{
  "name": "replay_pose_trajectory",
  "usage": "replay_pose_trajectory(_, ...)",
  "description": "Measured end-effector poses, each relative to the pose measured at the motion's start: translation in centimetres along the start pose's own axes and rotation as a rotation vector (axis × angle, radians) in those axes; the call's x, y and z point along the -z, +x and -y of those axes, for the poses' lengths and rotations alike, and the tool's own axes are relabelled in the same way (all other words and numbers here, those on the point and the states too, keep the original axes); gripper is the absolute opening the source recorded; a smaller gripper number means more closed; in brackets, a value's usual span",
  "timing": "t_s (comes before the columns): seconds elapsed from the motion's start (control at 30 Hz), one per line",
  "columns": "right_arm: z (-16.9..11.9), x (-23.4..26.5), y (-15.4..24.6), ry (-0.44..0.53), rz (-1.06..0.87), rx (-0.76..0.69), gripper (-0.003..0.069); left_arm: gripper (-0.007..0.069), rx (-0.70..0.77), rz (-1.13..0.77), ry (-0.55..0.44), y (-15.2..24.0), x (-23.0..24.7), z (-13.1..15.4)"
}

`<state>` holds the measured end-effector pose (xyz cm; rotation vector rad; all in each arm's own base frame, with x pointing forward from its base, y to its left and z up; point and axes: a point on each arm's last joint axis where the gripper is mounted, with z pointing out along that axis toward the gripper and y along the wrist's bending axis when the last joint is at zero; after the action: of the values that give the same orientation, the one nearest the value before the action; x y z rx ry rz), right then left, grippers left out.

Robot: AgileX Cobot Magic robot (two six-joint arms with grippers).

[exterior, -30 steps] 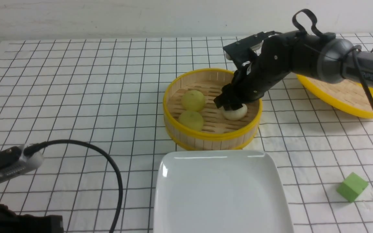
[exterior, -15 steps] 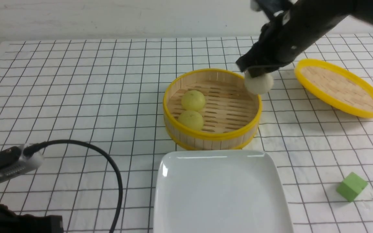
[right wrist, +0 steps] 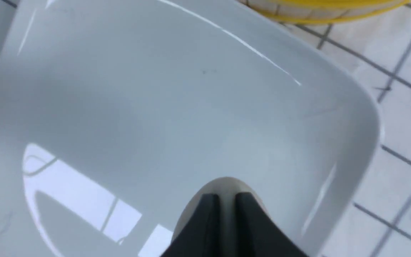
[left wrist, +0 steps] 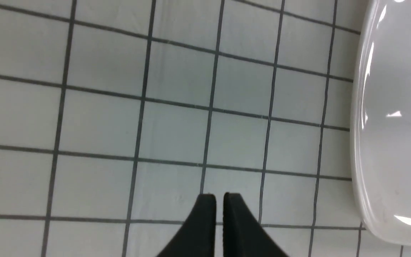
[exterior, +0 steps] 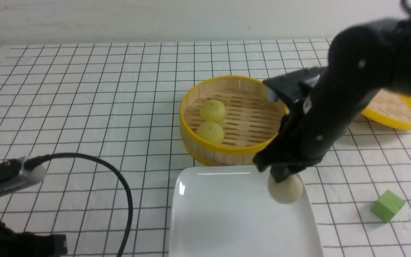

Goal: Put the steamed buns into the plate on the white-black tablecloth.
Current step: 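Move the steamed bun from the bamboo steamer onto the white plate with the right gripper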

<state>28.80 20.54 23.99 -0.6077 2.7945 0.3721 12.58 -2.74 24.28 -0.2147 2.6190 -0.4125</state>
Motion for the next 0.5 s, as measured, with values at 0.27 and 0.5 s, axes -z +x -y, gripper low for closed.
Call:
replay_pose_trajectory(0.27,0.8,-4.9,0.3,0.022,-0.002,-0.093,0.0293,0.0064,-0.001,0.033,0.002,-0.3,0.0,0.0)
replay_pose_trajectory(0.5,0.5,-1.2,0.2,0.048,-0.023,-0.014,0.0412,0.0070,-0.001,0.057,0.003,-0.5,0.0,0.0)
